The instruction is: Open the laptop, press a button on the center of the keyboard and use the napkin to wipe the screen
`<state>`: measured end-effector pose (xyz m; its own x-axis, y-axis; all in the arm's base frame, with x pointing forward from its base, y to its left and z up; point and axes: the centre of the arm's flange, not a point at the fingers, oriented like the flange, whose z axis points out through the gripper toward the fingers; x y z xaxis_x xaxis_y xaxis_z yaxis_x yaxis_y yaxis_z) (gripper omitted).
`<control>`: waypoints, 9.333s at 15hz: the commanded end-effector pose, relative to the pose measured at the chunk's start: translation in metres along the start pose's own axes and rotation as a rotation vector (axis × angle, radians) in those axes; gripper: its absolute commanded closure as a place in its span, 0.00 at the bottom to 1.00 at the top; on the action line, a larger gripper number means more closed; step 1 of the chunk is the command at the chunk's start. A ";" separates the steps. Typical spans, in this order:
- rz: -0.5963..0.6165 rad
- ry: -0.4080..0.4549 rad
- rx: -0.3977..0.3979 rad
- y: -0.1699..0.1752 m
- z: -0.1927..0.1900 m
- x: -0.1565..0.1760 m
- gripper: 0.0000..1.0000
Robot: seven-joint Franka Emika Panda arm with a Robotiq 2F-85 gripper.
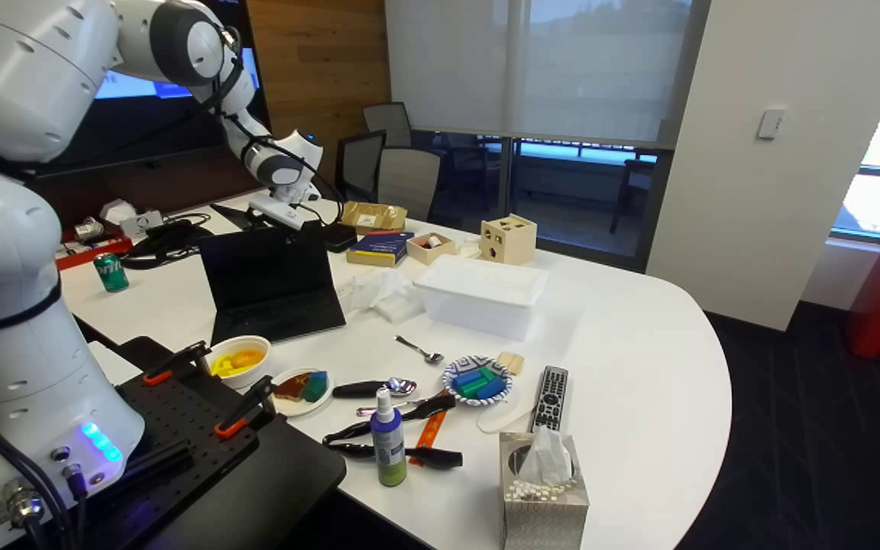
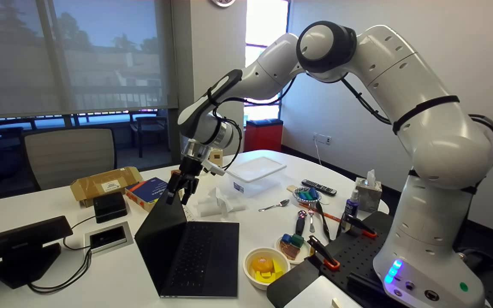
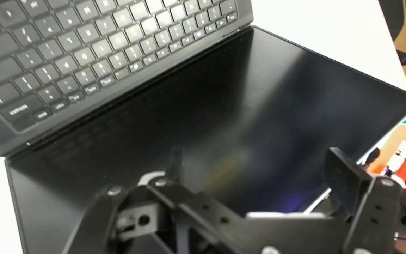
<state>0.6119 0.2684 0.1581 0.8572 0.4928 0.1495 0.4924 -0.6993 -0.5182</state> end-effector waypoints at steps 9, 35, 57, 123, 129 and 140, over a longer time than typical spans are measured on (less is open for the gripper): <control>0.261 -0.065 -0.381 0.009 0.036 -0.070 0.82; 0.417 -0.177 -0.397 0.078 0.140 -0.065 1.00; 0.644 0.142 -0.711 0.148 -0.005 -0.036 0.00; -0.199 0.219 0.085 -0.068 0.055 -0.076 1.00; -0.145 0.296 0.035 -0.048 0.034 -0.054 1.00; -0.003 0.460 -0.063 0.010 -0.001 -0.034 1.00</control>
<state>0.5825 0.2518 0.1430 0.8181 0.2696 0.5080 0.5283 -0.7012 -0.4788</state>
